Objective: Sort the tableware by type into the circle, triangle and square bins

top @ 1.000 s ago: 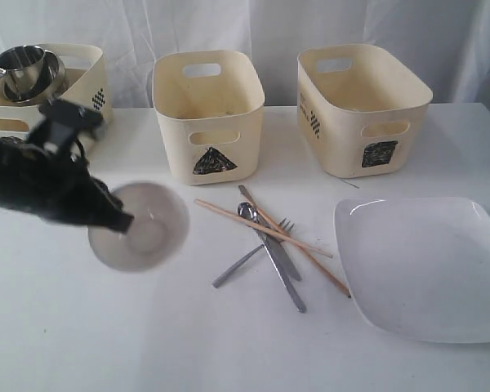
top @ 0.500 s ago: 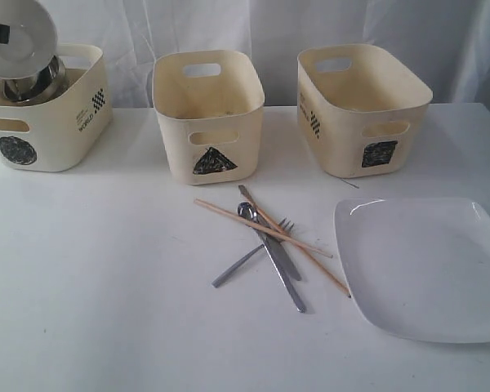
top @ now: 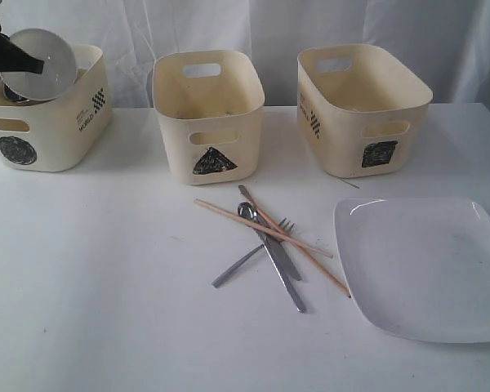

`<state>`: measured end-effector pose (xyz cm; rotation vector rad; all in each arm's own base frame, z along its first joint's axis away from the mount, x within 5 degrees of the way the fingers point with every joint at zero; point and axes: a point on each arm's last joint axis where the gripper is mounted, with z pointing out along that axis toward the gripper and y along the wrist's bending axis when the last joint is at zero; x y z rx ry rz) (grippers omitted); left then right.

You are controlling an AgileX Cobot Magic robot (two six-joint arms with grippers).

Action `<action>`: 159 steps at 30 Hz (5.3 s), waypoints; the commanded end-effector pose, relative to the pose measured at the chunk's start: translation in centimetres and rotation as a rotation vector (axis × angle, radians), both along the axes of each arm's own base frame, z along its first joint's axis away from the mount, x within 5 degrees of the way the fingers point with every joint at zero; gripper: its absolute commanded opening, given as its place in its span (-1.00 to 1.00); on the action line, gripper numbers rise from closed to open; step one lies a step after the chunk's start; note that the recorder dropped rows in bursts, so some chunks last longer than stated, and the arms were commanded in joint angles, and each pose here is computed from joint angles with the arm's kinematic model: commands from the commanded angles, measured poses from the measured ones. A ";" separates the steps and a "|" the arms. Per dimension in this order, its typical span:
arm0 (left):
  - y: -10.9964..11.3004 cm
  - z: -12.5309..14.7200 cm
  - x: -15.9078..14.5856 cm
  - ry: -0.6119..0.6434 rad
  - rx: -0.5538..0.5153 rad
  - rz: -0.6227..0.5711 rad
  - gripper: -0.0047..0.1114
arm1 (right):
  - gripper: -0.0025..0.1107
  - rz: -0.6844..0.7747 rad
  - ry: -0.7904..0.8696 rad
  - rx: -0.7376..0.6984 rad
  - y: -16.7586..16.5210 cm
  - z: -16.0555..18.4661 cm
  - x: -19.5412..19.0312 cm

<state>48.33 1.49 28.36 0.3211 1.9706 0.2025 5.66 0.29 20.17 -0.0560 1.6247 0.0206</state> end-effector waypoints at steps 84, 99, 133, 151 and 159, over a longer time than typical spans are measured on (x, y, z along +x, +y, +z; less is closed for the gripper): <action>-3.0 -10.3 -41.9 -0.055 -0.305 -0.084 -0.48 | -0.96 -0.010 -0.010 -0.002 -0.1 -0.1 0.0; -3.1 -11.0 -43.1 -0.102 -0.308 -0.120 -0.92 | -0.96 -0.010 -0.010 -0.002 -0.1 -0.1 0.0; -3.1 -11.0 -43.1 -0.101 -0.378 -0.094 -0.92 | -0.96 0.044 -0.144 0.401 0.3 7.1 -1.8; -3.1 -11.0 -43.1 -0.101 -0.378 -0.094 -0.92 | -0.95 0.139 -0.068 0.233 1.1 15.0 -5.1; -3.1 -11.0 -43.1 -0.101 -0.378 -0.094 -0.92 | -0.14 0.452 0.473 -0.068 4.3 15.6 5.7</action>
